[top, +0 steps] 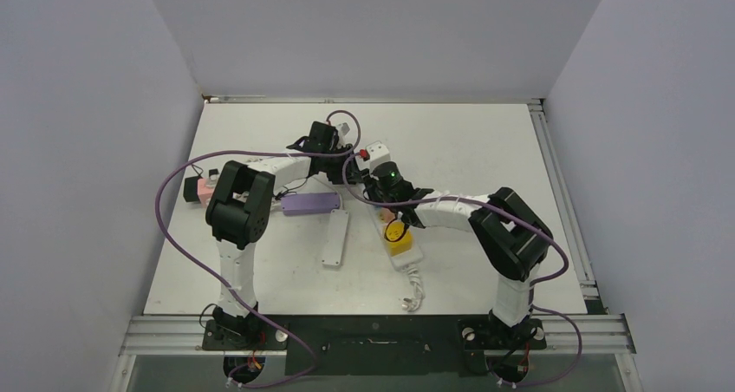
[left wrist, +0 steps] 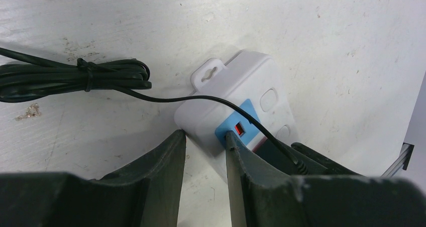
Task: Pull the plug off the socket
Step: Remove the plug from the socket, then place the plug at the center of the board.
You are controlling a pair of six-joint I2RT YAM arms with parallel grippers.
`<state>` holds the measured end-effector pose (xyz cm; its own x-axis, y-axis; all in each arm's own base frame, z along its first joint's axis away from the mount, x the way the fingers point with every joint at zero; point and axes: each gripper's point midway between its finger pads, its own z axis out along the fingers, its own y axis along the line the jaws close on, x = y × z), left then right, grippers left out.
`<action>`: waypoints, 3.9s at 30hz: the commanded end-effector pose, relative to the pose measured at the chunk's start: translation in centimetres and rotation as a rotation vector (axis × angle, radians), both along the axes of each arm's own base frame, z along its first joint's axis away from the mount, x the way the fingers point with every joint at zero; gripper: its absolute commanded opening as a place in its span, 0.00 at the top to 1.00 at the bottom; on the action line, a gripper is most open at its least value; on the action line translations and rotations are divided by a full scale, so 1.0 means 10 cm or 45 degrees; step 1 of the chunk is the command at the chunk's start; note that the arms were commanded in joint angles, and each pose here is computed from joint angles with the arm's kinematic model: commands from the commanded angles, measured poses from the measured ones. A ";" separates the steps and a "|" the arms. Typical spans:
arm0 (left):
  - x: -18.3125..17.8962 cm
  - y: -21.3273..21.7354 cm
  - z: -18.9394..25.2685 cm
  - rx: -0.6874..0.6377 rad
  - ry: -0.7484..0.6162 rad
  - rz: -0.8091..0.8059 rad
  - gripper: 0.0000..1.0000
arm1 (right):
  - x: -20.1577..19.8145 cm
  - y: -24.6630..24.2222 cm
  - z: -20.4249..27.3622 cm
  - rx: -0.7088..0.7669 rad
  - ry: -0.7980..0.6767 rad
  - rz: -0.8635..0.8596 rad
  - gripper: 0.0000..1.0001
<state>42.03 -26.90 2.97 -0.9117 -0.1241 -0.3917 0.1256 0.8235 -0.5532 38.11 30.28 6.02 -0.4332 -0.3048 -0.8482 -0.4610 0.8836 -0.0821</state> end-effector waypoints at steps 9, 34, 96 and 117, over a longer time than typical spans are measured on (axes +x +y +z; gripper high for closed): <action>-0.30 0.52 -0.79 0.365 0.176 0.041 0.71 | 0.07 -0.02 0.24 0.231 0.020 0.030 0.95; -0.31 0.53 -0.82 0.399 0.170 0.029 0.71 | 0.04 -0.03 0.37 0.289 -0.013 0.045 0.95; -0.22 0.42 -0.54 0.373 0.087 -0.016 0.54 | 0.00 -0.17 0.64 0.270 -0.162 -0.048 0.95; -0.13 0.24 0.72 0.150 -0.233 -0.038 0.18 | 0.49 -2.10 0.53 0.352 -0.087 -0.874 0.95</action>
<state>40.93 -24.68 8.40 -0.8445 -0.0366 -0.5343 0.2252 0.8809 -0.4163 42.87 14.35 10.50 -0.4494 0.0968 -0.8881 -0.0062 0.9938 0.1115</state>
